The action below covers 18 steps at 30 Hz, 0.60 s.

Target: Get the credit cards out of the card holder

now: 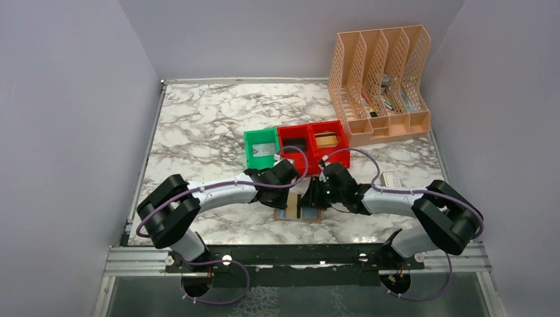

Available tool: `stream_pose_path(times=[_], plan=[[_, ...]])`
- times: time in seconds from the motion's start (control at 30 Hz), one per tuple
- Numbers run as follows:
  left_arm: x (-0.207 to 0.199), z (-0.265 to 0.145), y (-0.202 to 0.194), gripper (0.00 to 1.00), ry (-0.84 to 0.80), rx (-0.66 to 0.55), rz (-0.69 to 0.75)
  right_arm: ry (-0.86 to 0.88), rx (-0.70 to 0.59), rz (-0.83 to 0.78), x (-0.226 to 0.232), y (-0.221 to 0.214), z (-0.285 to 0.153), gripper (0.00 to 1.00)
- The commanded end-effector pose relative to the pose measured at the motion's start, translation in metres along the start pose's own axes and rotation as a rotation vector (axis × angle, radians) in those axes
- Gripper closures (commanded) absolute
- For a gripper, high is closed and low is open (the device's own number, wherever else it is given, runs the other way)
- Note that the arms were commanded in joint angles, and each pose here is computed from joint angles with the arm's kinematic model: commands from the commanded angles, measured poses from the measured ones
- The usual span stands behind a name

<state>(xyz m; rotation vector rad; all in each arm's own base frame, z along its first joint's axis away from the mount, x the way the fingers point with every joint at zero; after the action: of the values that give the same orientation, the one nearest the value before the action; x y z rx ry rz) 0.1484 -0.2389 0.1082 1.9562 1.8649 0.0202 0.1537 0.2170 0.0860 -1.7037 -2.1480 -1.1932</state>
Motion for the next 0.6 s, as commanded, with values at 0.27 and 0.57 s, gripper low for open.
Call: stream_pose_path(times=[0.27,0.57], plan=[[0.01,0.004,-0.004,0.74,0.083,0.005,0.008,-0.055,-0.006,0.045,-0.015,-0.011,0.004,0.99],[0.009,0.005,-0.004,0.74,0.08,0.009,0.008,0.004,-0.016,0.021,-0.021,-0.004,-0.008,0.99]])
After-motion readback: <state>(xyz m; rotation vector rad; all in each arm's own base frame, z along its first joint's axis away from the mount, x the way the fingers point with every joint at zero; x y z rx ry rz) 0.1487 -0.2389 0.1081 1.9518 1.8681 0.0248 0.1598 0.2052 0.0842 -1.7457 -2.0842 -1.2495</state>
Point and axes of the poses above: each gripper's point midway between its finger pads, its own z axis out along the fingers, its own x axis along the line the jaws close on, y = z × x, the point moved 9 cm from there along -z, back along the fingers, and after that the axes turned 12 degrees about -z, right-handed, at the moved point
